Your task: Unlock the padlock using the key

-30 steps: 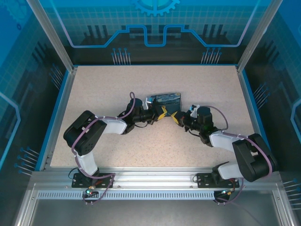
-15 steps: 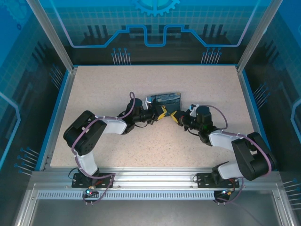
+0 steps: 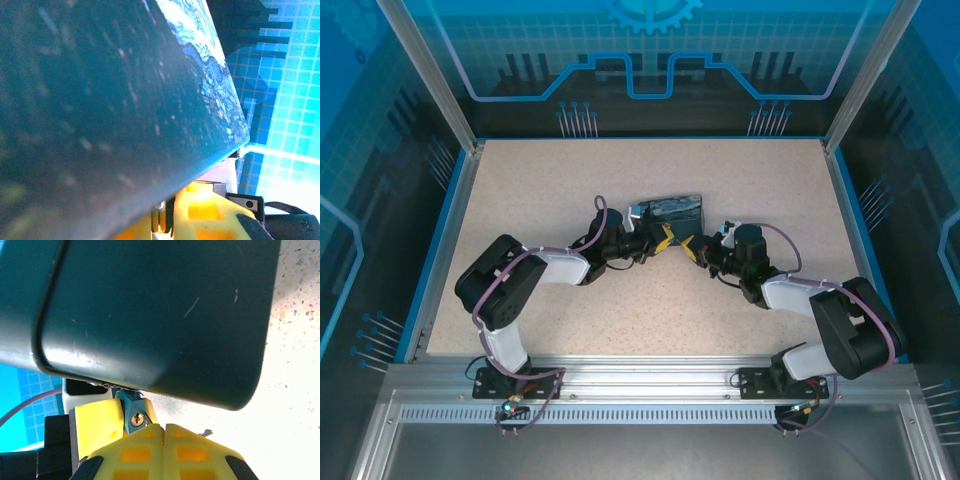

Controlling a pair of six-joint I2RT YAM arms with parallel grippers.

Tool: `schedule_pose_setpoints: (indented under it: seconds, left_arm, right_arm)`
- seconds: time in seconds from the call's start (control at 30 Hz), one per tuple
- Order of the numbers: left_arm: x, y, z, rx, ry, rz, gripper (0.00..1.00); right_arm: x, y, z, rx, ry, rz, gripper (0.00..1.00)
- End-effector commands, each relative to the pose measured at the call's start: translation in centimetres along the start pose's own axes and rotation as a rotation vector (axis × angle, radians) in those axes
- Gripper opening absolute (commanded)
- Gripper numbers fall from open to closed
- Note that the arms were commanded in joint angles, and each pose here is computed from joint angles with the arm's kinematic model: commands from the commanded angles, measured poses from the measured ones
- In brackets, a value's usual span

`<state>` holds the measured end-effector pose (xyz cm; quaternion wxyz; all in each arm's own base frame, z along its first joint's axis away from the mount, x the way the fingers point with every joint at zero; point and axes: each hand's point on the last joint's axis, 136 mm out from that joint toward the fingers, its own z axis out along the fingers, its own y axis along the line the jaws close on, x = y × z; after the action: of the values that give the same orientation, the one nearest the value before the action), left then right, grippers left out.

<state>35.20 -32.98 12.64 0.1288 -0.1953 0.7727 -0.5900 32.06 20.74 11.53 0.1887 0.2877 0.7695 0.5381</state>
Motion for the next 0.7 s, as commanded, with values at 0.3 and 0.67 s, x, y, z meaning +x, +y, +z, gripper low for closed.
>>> schedule_pose_setpoints:
  seconds: [0.3, 0.67]
  left_arm:
    - [0.43, -2.0, 0.46, 0.069, 0.025, 0.031, 0.0]
    - [0.61, -2.08, 0.51, 0.073, 0.03, 0.029, 0.0]
  right_arm:
    - [0.48, 3.04, -0.19, -0.057, 0.005, -0.054, 0.0]
    - [0.37, 3.05, 0.05, -0.05, 0.009, -0.066, 0.0]
